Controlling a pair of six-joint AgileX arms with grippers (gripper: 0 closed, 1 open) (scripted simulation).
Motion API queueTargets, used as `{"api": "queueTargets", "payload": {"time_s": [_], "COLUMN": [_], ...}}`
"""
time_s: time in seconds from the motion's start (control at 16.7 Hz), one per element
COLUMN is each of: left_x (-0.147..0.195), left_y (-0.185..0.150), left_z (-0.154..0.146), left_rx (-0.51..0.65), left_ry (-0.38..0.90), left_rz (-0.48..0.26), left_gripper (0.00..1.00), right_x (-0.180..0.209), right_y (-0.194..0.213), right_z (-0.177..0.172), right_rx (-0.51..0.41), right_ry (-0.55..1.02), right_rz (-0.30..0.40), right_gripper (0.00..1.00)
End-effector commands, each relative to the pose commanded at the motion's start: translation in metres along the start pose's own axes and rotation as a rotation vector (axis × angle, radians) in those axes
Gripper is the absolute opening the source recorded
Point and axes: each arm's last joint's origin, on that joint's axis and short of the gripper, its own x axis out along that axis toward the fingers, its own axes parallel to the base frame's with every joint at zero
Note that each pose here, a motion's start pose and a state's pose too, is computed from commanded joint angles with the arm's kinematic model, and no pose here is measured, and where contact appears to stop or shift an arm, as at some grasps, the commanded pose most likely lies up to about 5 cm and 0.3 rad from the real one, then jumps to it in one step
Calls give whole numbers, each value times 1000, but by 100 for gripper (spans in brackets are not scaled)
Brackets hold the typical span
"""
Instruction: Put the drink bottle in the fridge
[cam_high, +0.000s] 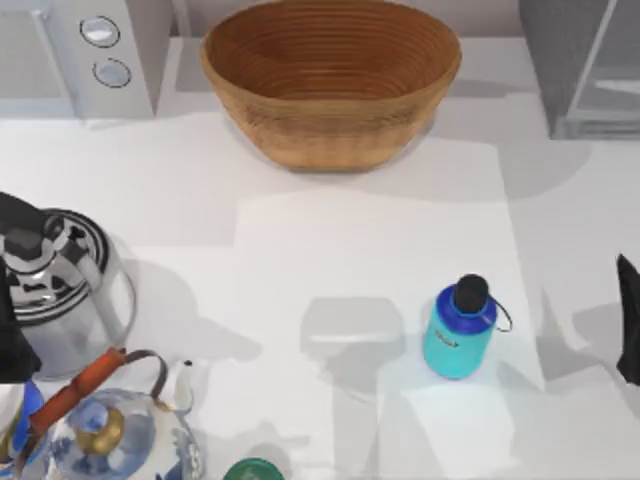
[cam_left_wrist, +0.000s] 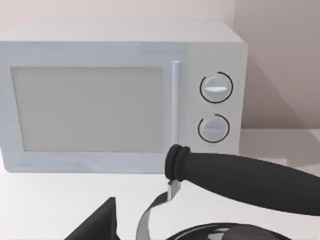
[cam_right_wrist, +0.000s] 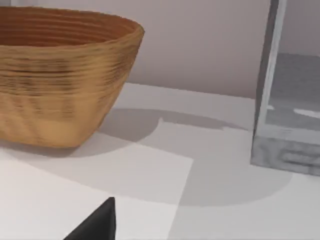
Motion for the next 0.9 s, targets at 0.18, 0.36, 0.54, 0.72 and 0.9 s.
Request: {"api": "queueTargets", "payload": {"time_s": [0.18, 0.36, 0.54, 0.72, 0.9], "left_x": [0, 0, 0, 0, 0], "left_y": [0, 0, 0, 0, 0], "left_z": [0, 0, 0, 0, 0], "left_rx": [0, 0, 0, 0, 0], "left_ry": [0, 0, 0, 0, 0], "left_rz": [0, 0, 0, 0, 0], "left_gripper": [100, 100, 100, 100, 100], "right_x": [16, 25, 27, 27, 26], "right_y": [15, 30, 43, 52, 55], "right_z": [-19, -40, -54, -60, -61], "right_rx": [-19, -38, -54, -63, -65], "right_ry": [88, 160, 196, 200, 195], "right_rz": [127, 249, 351, 423, 447], "right_gripper": [100, 100, 100, 100, 100]}}
